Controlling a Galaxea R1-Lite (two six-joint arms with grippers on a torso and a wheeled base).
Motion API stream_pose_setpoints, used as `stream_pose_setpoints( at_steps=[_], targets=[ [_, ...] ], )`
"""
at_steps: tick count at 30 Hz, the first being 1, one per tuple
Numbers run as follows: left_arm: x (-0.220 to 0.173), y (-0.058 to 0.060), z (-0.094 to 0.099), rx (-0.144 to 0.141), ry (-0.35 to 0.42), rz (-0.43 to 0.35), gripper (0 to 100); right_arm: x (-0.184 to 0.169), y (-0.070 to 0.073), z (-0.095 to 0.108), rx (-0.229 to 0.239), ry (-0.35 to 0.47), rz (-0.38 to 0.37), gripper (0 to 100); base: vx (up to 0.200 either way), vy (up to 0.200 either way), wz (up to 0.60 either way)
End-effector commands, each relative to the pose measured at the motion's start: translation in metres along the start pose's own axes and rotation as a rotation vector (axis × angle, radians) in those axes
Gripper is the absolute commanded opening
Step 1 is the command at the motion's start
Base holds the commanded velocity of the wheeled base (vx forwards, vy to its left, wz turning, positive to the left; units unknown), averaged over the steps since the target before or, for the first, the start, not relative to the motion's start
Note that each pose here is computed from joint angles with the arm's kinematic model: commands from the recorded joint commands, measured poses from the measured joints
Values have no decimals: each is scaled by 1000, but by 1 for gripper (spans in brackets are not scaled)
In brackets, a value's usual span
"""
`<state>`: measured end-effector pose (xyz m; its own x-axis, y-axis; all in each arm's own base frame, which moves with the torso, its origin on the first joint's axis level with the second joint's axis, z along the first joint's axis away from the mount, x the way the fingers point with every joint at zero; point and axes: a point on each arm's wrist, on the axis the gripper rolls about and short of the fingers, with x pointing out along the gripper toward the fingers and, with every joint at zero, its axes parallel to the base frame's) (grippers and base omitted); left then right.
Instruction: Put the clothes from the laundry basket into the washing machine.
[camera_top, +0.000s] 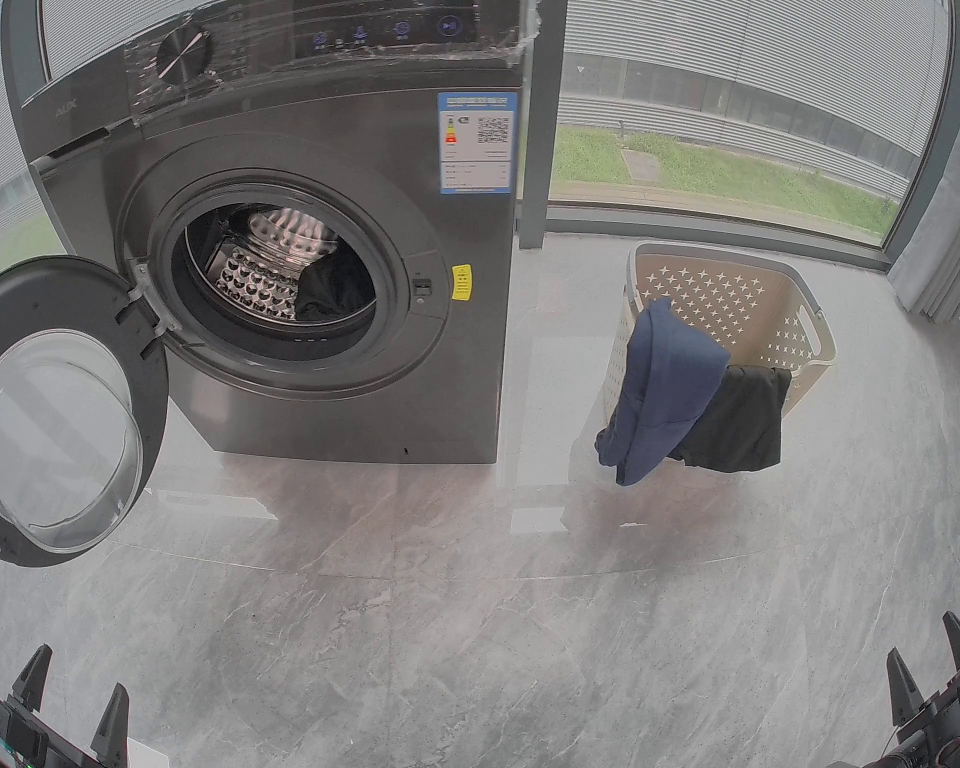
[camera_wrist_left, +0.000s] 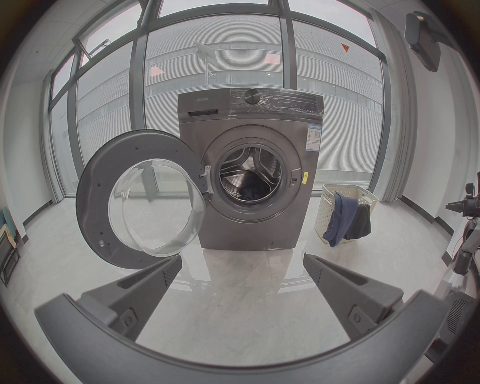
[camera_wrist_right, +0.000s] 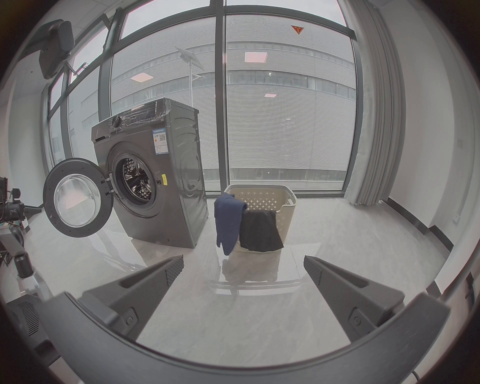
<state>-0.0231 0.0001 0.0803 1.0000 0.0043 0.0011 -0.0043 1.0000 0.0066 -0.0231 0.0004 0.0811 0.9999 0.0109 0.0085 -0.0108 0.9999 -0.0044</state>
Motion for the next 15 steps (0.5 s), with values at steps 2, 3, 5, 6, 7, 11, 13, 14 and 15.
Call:
stream_pose_setpoints(
  at_steps=[2,3,5,6,7,11,13,14,15],
  targets=[
    [1,0,-5,-3,9,-1,100,0,0,-5,0,4,0,100,100,0,0],
    [1,0,-5,-2,9,-1,100,0,0,-5,0,4,0,100,200,0,0],
    [1,0,-5,-5,9,-1,100,0,0,-5,0,4,0,100,200,0,0],
    [1,0,-5,-7,9,-1,100,0,0,-5,0,4,0,100,200,0,0],
    [1,0,-5,-13,9,0,100,0,0,-5,0,4,0,100,200,0,0],
    [1,0,-5,-14,9,0,100,0,0,-5,0,4,0,100,200,0,0],
    [1,0,-5,-20,7,-4,100,0,0,-5,0,4,0,100,200,0,0],
    [1,0,-5,-23,7,-4,100,0,0,-5,0,5,0,100,0,0,0],
    [1,0,-5,-23,7,-3,100,0,0,-5,0,4,0,100,0,0,0]
  ],
)
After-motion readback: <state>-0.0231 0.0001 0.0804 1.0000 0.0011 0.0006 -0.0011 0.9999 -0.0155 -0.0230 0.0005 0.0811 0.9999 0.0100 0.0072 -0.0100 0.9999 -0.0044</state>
